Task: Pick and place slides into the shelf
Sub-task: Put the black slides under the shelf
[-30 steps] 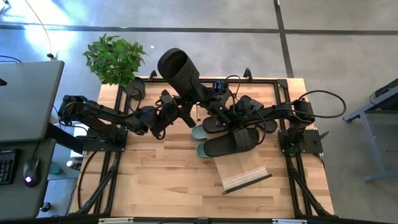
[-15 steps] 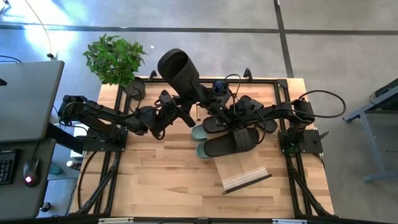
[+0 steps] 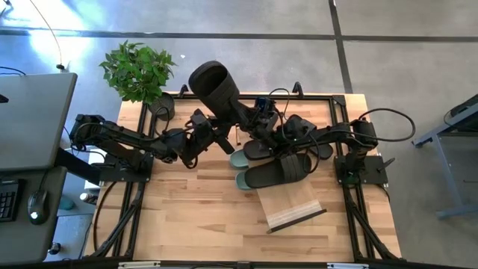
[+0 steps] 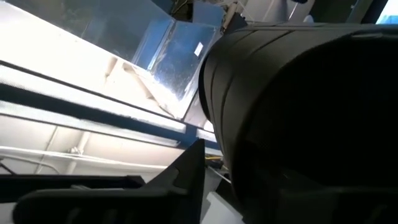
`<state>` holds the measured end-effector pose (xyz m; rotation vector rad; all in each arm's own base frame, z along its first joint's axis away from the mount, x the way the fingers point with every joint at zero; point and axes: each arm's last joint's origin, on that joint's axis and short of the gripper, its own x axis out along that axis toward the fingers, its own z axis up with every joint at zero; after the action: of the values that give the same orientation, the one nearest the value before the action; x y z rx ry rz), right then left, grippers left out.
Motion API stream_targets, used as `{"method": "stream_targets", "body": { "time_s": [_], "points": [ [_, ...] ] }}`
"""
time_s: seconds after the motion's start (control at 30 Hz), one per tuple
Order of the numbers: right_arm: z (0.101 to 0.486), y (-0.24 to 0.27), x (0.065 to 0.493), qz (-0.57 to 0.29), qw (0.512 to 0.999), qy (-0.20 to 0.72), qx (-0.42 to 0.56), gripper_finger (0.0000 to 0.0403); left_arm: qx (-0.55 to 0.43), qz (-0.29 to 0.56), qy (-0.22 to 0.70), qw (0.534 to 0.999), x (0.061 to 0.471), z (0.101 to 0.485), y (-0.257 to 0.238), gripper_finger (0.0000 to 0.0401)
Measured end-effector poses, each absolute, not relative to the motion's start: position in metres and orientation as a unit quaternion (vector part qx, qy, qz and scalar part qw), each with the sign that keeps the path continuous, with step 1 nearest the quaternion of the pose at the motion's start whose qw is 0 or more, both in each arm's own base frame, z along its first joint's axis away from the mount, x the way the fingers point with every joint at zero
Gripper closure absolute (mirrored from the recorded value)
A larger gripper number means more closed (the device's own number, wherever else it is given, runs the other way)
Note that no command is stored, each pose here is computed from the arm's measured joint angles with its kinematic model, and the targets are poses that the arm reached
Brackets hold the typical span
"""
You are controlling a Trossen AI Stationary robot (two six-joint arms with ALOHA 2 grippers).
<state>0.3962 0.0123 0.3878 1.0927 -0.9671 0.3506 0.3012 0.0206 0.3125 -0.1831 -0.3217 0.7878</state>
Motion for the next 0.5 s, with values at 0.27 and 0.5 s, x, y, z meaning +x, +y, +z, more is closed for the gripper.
{"method": "stream_targets", "body": {
  "time_s": [0.27,0.5],
  "points": [
    [0.3874,0.0125,0.3972,0.172,0.742,-0.427,0.487,0.0283,-0.089,0.38,-0.156,0.907,0.3013,0.3123,0.0205,0.033],
    [0.3863,0.0041,0.3995,0.17,0.731,-0.414,0.515,0.0273,-0.087,0.385,-0.15,0.907,0.3015,0.3112,0.0209,0.0331]
  ]
}}
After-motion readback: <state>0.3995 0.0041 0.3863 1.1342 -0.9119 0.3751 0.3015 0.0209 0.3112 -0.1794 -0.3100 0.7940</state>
